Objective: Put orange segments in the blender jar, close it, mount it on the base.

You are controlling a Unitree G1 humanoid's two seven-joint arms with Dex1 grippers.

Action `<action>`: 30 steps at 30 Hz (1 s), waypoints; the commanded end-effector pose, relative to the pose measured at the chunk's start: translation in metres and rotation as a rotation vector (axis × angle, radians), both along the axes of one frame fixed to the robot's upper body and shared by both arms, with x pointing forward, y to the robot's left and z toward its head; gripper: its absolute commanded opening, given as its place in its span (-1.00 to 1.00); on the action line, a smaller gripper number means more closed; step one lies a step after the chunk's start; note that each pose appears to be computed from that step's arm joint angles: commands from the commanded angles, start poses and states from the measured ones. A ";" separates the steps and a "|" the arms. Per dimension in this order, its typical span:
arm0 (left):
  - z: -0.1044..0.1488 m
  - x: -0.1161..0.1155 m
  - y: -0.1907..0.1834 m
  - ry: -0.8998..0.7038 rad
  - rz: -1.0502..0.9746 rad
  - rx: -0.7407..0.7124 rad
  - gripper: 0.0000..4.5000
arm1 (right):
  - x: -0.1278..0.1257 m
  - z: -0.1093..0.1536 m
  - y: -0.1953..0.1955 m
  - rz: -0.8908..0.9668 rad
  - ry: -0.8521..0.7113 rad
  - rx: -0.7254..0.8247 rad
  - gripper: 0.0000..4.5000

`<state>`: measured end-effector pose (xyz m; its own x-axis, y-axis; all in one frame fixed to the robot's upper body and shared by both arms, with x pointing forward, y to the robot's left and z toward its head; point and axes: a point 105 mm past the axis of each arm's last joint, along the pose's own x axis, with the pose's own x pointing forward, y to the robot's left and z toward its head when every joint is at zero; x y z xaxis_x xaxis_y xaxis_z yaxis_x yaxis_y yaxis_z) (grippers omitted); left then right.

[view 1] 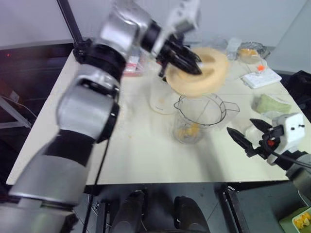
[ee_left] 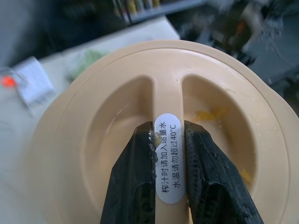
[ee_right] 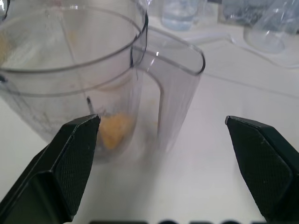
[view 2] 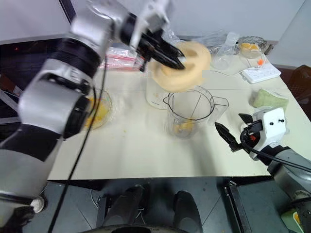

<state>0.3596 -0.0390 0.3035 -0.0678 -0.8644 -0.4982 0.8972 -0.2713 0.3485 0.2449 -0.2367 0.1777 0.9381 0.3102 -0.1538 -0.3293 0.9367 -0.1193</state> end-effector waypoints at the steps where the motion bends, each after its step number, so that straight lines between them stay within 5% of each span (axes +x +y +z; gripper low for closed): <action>1: 0.007 -0.003 -0.017 -0.054 0.002 -0.005 -0.88 | -0.006 0.018 0.011 0.025 -0.068 -0.044 1.00; 22: -0.067 -0.005 -0.039 -0.020 -0.020 0.167 -0.88 | -0.018 0.013 0.013 -0.044 -0.075 -0.032 1.00; 30: -0.089 -0.003 -0.035 0.020 -0.005 0.208 -0.88 | 0.004 -0.022 0.013 -0.073 -0.004 -0.148 1.00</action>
